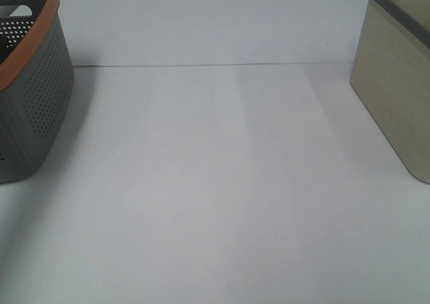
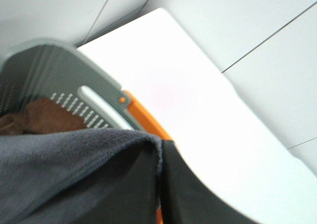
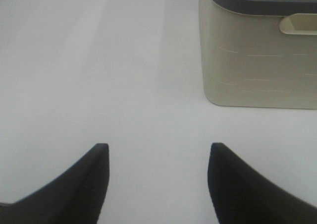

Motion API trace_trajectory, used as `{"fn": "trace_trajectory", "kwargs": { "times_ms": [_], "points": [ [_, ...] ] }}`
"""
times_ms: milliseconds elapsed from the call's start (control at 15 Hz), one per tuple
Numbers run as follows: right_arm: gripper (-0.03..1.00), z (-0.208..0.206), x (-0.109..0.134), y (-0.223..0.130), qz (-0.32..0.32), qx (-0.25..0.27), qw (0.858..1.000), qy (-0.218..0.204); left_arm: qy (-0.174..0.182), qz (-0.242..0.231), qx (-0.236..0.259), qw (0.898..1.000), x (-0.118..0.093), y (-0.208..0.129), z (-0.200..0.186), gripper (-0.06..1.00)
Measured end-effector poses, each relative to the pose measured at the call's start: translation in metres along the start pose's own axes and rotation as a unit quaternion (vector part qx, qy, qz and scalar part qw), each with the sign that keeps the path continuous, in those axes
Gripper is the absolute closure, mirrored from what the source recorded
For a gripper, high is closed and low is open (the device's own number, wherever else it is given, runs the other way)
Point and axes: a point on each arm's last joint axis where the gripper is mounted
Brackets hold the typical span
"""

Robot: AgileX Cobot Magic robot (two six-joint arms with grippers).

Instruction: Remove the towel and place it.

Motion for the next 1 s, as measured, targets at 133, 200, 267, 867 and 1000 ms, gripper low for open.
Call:
{"fn": "trace_trajectory", "kwargs": {
  "times_ms": [133, 200, 267, 867, 1000],
  "points": [
    [0.37, 0.000, 0.000, 0.000, 0.000, 0.000, 1.000, 0.000, -0.072, 0.020, -0.025, 0.997, -0.021, 0.016, -0.031, 0.94],
    [0.37, 0.000, 0.000, 0.000, 0.000, 0.000, 1.000, 0.000, -0.147, 0.034, -0.053, 0.987, -0.041, 0.030, -0.061, 0.94],
    [0.37, 0.000, 0.000, 0.000, 0.000, 0.000, 1.000, 0.000, -0.190, 0.033, -0.065, 0.979, -0.050, 0.036, -0.075, 0.94],
    [0.37, 0.000, 0.000, 0.000, 0.000, 0.000, 1.000, 0.000, -0.430, 0.023, -0.086, 0.898, -0.138, 0.034, -0.167, 0.94],
    [0.37, 0.000, 0.000, 0.000, 0.000, 0.000, 1.000, 0.000, -0.457, 0.020, -0.065, 0.887, -0.155, 0.017, -0.170, 0.94]
  ]
}}
Point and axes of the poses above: a point on each arm's last joint axis where the gripper is mounted, z pointing out along that axis toward the gripper, x along the wrist's bending axis when the last joint is at zero, y = z × x, and after that the axes turned 14 degrees about -z, right-handed
